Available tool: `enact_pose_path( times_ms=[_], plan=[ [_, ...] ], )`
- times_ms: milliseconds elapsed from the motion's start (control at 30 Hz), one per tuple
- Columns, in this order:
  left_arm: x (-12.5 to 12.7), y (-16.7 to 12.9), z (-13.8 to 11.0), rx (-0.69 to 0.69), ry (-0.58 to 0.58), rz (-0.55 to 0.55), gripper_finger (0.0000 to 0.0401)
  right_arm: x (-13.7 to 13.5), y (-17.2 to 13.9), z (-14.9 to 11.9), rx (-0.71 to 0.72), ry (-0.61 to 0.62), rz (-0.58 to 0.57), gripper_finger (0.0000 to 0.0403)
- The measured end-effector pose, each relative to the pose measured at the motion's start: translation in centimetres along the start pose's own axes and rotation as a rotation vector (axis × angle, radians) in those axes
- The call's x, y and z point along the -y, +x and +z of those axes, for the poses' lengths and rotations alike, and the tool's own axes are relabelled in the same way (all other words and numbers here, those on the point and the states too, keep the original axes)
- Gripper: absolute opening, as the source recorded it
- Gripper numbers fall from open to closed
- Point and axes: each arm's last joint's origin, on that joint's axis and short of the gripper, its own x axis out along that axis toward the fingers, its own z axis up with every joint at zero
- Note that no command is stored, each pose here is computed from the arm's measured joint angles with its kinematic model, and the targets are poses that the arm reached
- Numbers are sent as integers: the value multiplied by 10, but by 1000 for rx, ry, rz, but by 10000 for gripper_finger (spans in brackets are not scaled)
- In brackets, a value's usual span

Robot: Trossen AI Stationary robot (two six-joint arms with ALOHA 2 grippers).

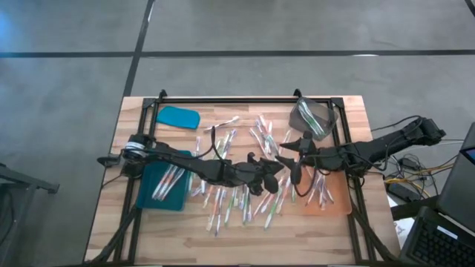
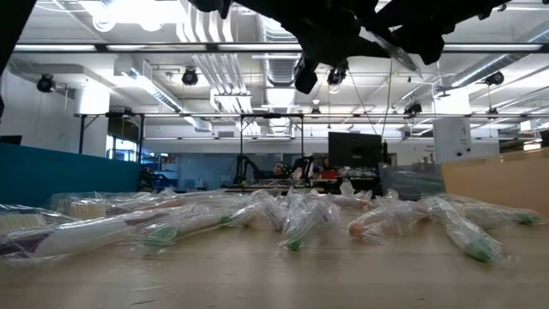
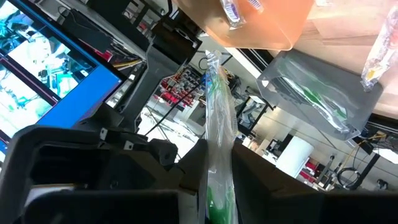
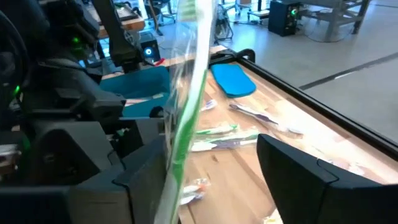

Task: Pick & Place Toothbrushes
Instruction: Put the green toothbrush into the black bin

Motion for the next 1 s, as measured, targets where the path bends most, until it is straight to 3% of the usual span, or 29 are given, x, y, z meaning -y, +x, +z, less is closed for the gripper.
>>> enact_pose_path(
  times_ms=[267,600,1000],
  plan=[
    [0,0,0,0,-3,-2,62,0,0,0,4,-14,0,157],
    [0,0,0,1,-6,1,61,0,1,0,5,-48,-5,22],
    [0,0,0,4,-66,2,62,0,1,0,0,-74,8,16]
  ],
)
